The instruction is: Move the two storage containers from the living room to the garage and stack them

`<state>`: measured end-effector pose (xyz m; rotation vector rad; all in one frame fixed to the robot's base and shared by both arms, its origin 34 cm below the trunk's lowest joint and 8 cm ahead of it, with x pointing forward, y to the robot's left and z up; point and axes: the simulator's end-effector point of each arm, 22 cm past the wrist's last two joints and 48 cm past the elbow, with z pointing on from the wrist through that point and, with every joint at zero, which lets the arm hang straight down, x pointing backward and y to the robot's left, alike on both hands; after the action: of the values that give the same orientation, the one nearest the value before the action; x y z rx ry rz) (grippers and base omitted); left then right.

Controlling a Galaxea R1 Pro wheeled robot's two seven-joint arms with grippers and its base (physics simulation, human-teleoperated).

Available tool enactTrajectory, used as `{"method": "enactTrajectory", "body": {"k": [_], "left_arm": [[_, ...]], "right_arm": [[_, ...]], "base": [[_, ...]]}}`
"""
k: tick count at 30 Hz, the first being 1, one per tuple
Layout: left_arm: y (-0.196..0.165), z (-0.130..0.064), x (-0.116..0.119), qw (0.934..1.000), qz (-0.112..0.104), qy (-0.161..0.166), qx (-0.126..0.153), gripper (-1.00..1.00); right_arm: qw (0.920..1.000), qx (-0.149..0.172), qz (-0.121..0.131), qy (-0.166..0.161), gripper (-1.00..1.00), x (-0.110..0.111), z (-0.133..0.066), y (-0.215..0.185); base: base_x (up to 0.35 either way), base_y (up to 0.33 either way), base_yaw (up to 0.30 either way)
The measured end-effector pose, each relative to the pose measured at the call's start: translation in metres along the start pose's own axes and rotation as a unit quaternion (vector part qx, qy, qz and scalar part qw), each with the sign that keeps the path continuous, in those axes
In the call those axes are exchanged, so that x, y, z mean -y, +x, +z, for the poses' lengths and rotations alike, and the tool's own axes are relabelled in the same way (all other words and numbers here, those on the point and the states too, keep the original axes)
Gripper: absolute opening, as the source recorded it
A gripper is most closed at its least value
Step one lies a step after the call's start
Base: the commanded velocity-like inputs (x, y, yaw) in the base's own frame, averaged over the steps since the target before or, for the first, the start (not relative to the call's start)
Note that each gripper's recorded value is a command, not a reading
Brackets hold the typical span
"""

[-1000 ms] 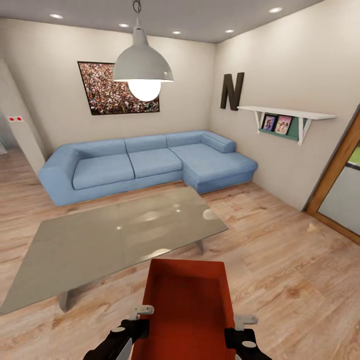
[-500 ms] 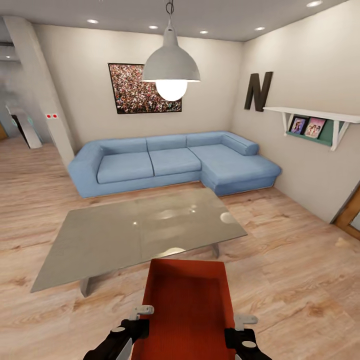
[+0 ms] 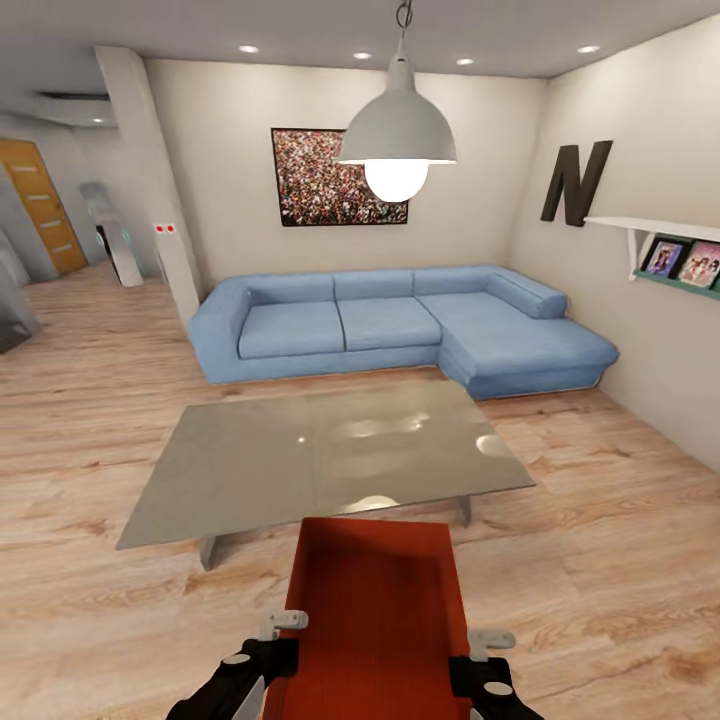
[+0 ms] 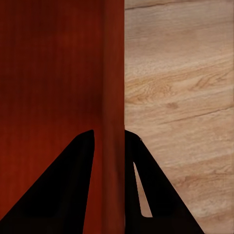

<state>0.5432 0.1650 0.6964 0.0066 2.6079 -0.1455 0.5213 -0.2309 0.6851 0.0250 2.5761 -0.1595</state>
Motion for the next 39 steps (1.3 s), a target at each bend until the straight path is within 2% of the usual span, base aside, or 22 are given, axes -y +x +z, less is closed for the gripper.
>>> {"method": "enactTrajectory", "body": {"k": [39], "left_arm": [[0.0, 0.0, 0.0, 1.0, 0.0, 0.0, 0.0, -1.0]], "right_arm": [[1.0, 0.0, 0.0, 0.0, -1.0, 0.0, 0.0, 0.0]], "base": [[0.0, 0.0, 0.27]]}}
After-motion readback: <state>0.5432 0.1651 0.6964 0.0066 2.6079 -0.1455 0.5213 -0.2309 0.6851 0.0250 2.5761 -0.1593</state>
